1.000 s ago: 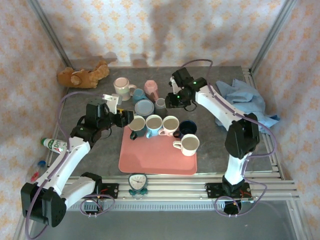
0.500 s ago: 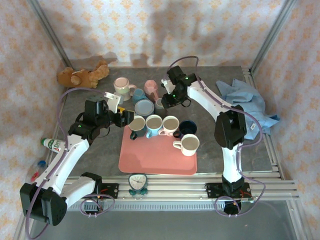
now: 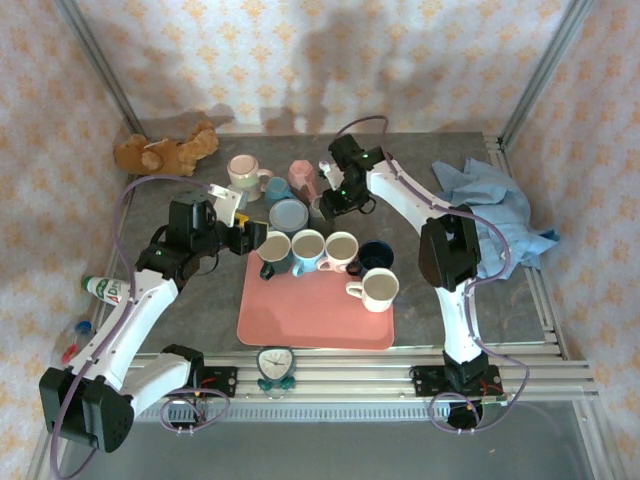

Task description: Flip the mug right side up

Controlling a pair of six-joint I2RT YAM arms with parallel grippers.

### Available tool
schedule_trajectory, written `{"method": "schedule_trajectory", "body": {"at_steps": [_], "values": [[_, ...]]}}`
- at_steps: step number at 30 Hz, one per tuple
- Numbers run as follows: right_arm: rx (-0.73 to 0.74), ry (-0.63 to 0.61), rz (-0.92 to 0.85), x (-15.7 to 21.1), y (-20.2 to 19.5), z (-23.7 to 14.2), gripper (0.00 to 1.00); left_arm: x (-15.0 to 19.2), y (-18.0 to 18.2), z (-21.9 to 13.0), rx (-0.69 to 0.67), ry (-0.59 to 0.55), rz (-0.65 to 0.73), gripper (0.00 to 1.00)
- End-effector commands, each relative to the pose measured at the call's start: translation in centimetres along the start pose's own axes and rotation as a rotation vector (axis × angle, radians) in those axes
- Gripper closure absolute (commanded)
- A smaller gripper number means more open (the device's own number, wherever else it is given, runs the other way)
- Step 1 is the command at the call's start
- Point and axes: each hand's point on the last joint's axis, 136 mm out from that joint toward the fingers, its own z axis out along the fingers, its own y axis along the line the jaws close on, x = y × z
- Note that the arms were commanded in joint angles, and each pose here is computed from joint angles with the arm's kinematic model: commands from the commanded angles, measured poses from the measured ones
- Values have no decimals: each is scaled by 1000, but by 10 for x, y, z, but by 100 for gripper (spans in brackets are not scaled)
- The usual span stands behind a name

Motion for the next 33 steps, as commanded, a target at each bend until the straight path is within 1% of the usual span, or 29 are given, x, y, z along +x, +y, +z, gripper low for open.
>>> {"method": "schedule_trajectory", "body": {"at_steps": [1,9,16,22,28,33], "values": [[11,-21,11,-12,-3,-1,50,3,7,-4,-42,0,9,39],[-26,-57,-23,-29,1,0,50,4,11,-3,-60,6,0,39],[-11,-37,-44,-11,-4,-5,50,6,14,-2,-72,9,-1,39],[5,-18,-19,6,-8,2,50,5,14,0,-72,14,-6,39],[-17,-35,0,7,-4,12,50,8,16,1,-74,23,-8,39],[10,-80,-18,0,-7,15,52,8,17,2,-78,25,-9,39]]}}
